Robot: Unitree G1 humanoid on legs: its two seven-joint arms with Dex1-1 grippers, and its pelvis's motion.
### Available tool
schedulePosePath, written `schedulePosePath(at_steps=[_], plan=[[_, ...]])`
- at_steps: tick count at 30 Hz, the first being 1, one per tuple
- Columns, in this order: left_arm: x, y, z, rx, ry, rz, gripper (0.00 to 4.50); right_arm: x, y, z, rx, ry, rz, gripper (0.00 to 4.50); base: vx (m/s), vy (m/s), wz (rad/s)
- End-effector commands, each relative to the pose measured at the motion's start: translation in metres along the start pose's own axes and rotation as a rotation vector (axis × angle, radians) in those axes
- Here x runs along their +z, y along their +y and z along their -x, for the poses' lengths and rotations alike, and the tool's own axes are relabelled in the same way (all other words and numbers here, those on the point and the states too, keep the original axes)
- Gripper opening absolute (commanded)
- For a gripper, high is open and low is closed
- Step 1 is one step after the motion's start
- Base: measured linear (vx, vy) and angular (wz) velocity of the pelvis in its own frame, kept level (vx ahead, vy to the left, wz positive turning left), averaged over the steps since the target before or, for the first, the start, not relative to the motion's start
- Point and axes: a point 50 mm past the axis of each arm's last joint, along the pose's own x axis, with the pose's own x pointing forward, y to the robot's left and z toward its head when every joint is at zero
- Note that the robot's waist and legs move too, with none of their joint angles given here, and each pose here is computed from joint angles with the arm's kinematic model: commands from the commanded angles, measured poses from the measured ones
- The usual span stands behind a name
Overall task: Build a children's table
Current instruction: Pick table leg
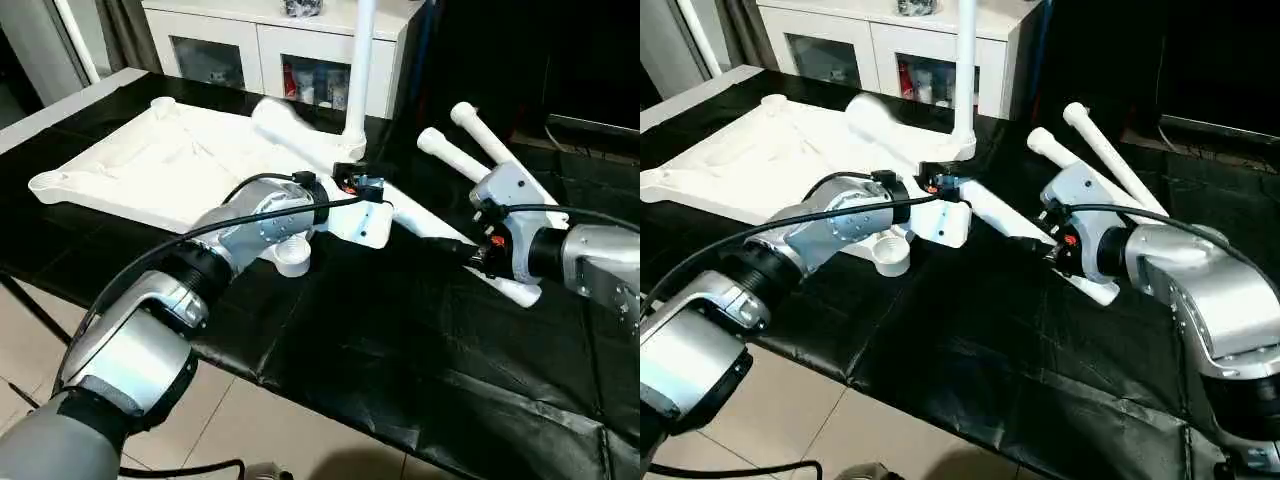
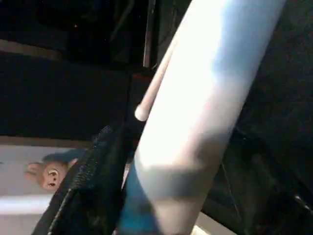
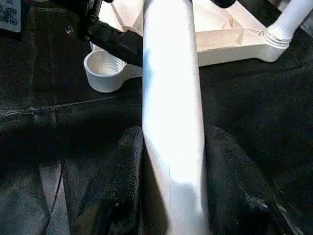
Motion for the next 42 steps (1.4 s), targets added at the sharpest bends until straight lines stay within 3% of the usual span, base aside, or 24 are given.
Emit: schedulePosePath(at_steps=[1, 4, 9, 13, 29, 32, 38, 42], plan=[[-0.007, -0.003, 0.002, -0.031, 0.035, -0.015, 2.81, 0.014, 0.0, 0.005, -0.004, -0.042, 0.05, 1.41, 0.0, 0.0, 0.0], [-0.009, -0.001, 0.003, -0.018, 0.046, -0.012, 2.4, 0.017, 0.0, 0.006, 0.003, -0.044, 0.062, 1.41, 0.0, 0.0, 0.0], [-0.005, 0.002, 0.002, 0.002, 0.01, 0.014, 2.2, 0.019, 0.0, 0.007, 0.001, -0.04, 0.072, 1.41, 0.0, 0.0, 0.0], [0.0, -0.001, 0.003, -0.01, -0.044, 0.019, 2.15, 0.021, -0.001, 0.008, -0.014, -0.042, 0.082, 1.41, 0.0, 0.0, 0.0], [-0.004, 0.0, 0.007, -0.019, -0.047, 0.024, 2.05, 0.024, -0.009, 0.012, -0.068, -0.053, 0.084, 1.41, 0.0, 0.0, 0.0], [-0.005, 0.0, 0.008, -0.022, -0.041, 0.026, 2.05, 0.025, -0.011, 0.014, -0.072, -0.066, 0.05, 2.11, 0.0, 0.0, 0.0], [-0.011, 0.002, 0.011, -0.015, -0.008, 0.045, 1.83, 0.033, -0.017, 0.019, -0.083, -0.138, -0.015, 2.52, 0.0, 0.0, 0.0], [-0.022, 0.003, 0.016, 0.006, 0.043, 0.082, 1.77, 0.047, -0.027, 0.027, -0.126, -0.279, -0.104, 2.88, 0.0, 0.0, 0.0]])
